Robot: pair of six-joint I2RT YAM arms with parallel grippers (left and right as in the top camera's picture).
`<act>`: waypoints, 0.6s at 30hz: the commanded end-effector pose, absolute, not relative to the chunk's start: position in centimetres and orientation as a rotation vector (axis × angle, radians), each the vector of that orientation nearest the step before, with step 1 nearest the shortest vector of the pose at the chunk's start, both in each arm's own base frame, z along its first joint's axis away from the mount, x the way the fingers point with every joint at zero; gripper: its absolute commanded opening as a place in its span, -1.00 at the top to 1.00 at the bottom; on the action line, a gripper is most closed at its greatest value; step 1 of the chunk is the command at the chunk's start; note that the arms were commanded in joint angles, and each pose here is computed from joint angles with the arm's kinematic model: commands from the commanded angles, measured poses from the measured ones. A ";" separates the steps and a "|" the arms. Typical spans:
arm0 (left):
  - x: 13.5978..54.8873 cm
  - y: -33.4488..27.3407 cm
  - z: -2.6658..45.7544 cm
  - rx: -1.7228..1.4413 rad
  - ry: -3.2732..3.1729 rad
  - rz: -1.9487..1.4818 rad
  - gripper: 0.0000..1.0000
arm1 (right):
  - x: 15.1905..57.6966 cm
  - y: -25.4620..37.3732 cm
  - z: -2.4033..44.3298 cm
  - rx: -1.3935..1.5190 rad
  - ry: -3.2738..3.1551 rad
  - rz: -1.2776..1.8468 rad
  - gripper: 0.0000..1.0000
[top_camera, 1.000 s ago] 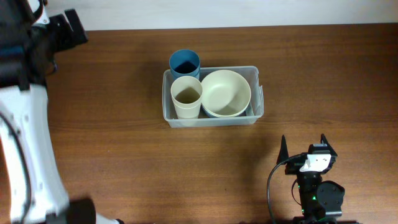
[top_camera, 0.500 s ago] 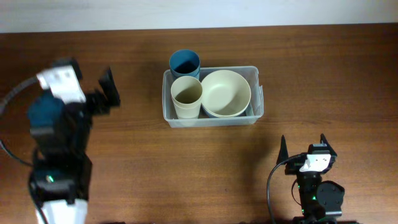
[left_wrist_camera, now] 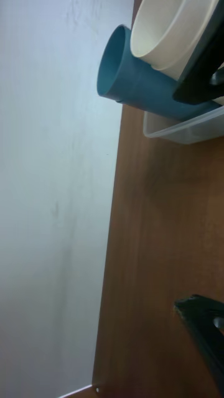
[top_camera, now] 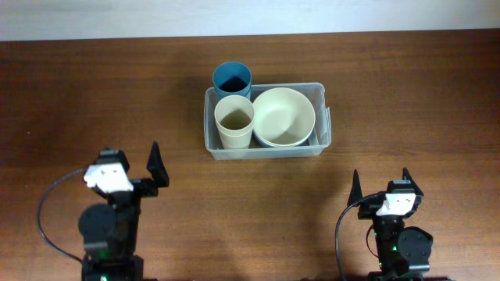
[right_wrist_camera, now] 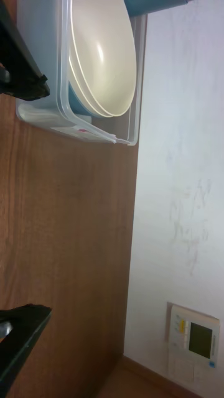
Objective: Pack container
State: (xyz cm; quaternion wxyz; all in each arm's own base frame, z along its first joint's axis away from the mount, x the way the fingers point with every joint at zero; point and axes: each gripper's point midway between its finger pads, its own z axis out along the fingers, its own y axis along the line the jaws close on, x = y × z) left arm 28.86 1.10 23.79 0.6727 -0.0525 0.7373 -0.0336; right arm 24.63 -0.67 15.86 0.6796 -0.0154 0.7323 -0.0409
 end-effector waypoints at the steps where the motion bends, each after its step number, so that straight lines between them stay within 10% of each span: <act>1: 27.6 1.0 22.8 -0.112 1.623 -0.074 -1.00 | 24.6 -0.8 15.6 -0.028 1.647 -0.092 -0.97; 18: 25.3 1.6 18.3 -0.080 1.571 0.018 -1.00 | 24.6 -0.8 15.6 -0.028 1.647 -0.093 -0.98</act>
